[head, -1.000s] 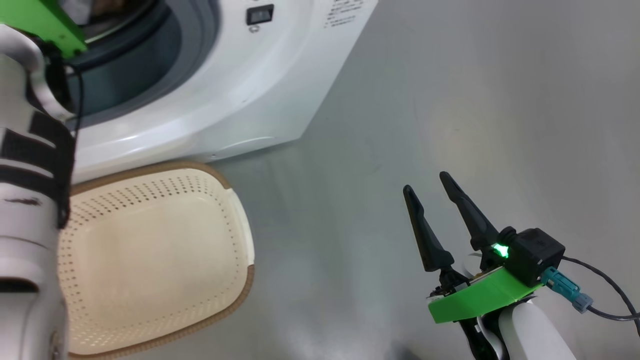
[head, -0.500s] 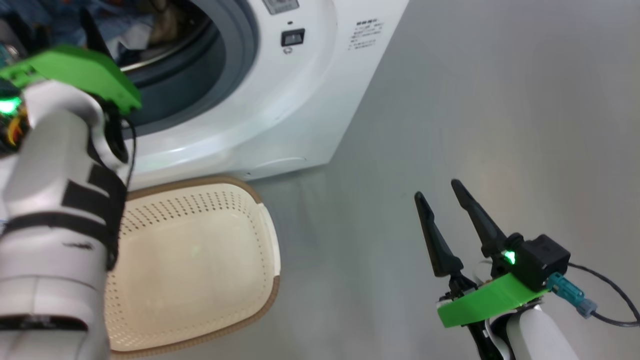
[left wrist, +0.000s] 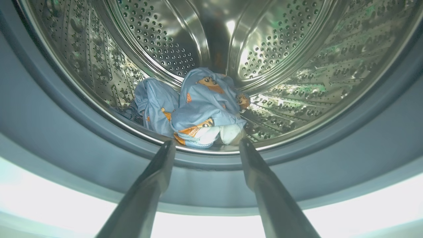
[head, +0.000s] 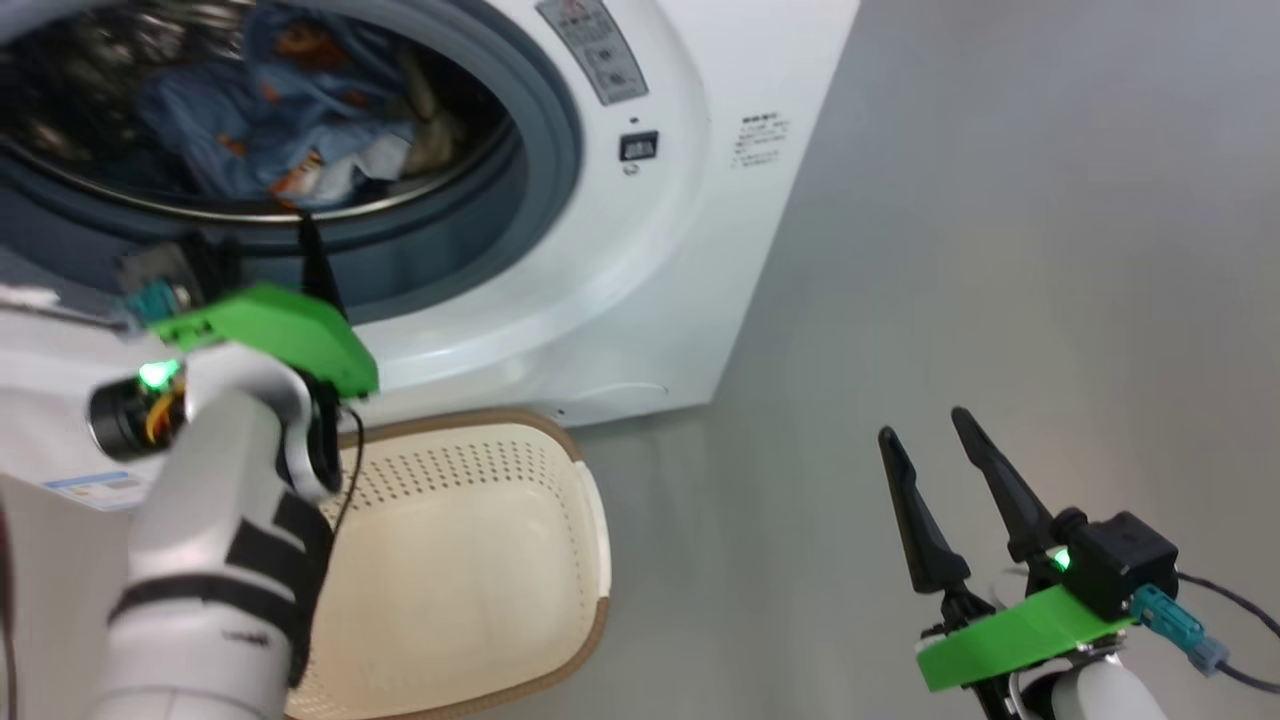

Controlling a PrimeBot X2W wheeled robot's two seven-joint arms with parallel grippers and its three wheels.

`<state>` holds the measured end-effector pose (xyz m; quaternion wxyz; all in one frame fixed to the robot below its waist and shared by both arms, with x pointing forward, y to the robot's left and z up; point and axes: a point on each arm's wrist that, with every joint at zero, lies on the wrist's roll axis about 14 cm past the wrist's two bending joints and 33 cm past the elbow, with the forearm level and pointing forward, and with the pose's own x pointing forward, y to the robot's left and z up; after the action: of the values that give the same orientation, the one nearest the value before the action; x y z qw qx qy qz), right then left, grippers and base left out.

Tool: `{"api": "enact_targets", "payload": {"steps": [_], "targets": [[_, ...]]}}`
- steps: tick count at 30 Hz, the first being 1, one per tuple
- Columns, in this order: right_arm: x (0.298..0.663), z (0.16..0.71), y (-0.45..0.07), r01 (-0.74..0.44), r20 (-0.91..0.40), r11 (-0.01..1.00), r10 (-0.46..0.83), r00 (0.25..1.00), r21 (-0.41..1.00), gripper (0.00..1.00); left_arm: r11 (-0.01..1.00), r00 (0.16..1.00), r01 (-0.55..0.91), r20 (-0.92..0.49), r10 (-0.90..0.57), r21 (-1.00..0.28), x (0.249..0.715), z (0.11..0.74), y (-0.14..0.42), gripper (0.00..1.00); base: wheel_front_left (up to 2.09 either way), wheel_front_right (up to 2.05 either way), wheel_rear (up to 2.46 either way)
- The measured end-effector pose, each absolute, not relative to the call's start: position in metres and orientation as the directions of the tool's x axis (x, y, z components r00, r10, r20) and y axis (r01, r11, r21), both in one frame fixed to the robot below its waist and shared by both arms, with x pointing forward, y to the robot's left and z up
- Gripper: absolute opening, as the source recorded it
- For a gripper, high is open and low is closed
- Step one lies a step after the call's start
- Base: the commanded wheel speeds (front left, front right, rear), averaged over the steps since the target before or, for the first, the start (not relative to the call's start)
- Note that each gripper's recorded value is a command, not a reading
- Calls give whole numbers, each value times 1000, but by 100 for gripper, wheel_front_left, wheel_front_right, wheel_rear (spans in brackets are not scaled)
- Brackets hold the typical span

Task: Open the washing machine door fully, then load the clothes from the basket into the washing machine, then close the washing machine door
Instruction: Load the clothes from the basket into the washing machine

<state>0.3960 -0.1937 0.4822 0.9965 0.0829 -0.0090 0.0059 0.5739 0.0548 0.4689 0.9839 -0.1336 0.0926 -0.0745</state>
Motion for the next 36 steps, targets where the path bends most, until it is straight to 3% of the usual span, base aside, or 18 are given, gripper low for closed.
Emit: {"api": "enact_targets", "payload": {"steps": [19,36], "targets": [[379,505,-182,-73,85,986,61,995,151,100,947,981,127,-104,-164,-295,468,468,87,100,0,0,0],[351,522,-190,-62,130,989,45,990,132,100,942,996,11,-81,-41,-335,381,468,130,100,0,0,0]]}}
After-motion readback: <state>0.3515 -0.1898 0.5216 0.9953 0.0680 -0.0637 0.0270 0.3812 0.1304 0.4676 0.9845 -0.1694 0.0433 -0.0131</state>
